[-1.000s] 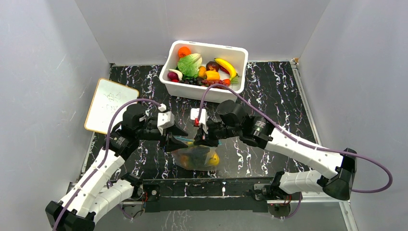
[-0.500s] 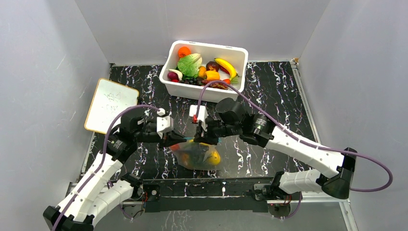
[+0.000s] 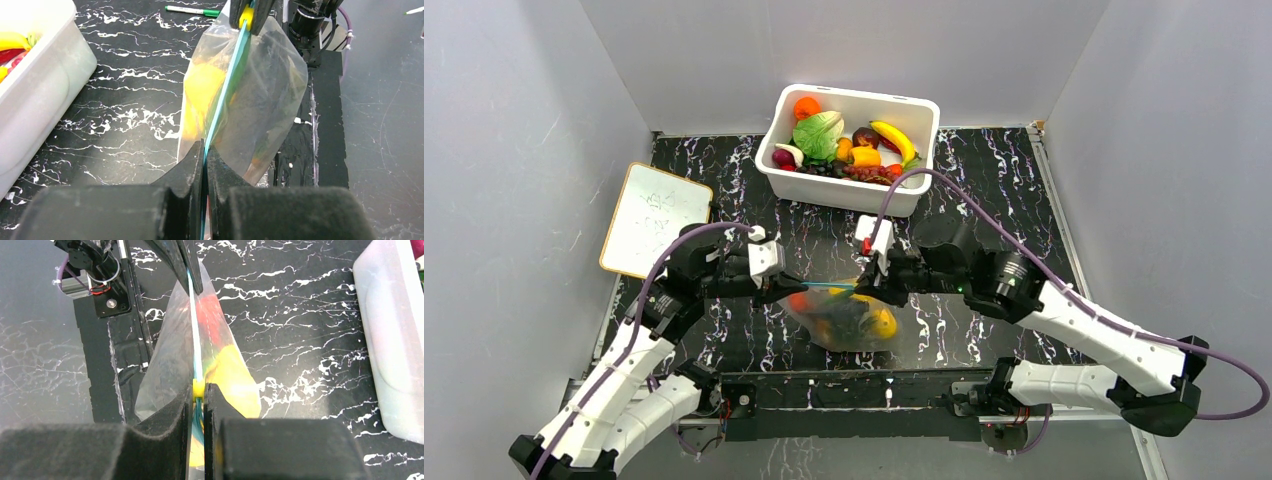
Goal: Place the food in the zip-top bag and seal the zipper
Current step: Zip the zipper food storage bag at the center of the board.
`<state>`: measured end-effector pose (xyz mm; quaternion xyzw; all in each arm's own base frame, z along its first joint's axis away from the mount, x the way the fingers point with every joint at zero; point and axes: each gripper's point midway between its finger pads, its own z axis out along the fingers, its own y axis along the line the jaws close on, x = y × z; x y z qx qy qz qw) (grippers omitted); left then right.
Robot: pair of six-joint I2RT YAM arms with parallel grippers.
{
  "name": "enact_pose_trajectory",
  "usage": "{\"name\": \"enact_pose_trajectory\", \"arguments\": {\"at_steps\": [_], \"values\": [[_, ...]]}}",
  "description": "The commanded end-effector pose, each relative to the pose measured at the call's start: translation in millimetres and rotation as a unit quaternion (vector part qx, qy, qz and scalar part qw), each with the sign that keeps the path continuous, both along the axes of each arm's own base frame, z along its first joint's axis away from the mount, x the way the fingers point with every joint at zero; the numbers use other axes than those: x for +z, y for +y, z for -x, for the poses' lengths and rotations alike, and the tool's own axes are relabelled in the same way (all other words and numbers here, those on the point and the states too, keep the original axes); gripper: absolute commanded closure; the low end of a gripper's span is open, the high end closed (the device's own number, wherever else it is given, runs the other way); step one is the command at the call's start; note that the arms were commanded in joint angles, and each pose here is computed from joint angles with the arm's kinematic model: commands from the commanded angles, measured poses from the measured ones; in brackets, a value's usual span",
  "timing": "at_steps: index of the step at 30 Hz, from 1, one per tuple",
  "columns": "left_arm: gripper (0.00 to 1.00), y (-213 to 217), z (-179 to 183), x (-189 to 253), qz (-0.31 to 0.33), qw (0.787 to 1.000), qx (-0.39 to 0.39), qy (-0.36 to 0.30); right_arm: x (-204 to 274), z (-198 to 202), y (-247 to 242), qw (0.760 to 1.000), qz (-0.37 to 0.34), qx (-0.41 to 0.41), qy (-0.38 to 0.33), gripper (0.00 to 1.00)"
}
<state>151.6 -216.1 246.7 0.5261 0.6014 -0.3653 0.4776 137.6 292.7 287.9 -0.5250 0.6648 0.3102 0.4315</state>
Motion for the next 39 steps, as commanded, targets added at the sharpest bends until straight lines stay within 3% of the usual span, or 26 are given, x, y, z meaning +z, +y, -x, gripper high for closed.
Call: {"name": "enact_pose_trajectory", "arguments": {"at_steps": [1,31,36,39], "values": [[1.0,21,-15,-14,-0.054,0.996,0.068,0.012,17,3,-45,0.998,0.014,-0.052,-0.014,1.0],[1.0,35,-20,2,-0.064,0.992,0.106,-0.031,53,-4,-120,0.982,0.065,-0.171,-0.048,1.0],[1.0,35,-17,3,-0.057,0.992,0.108,-0.026,57,-7,-118,0.98,0.045,-0.189,-0.043,1.0],[1.0,31,-13,10,-0.031,0.994,0.104,-0.02,55,-1,-98,0.987,0.015,-0.156,-0.027,1.0]]}}
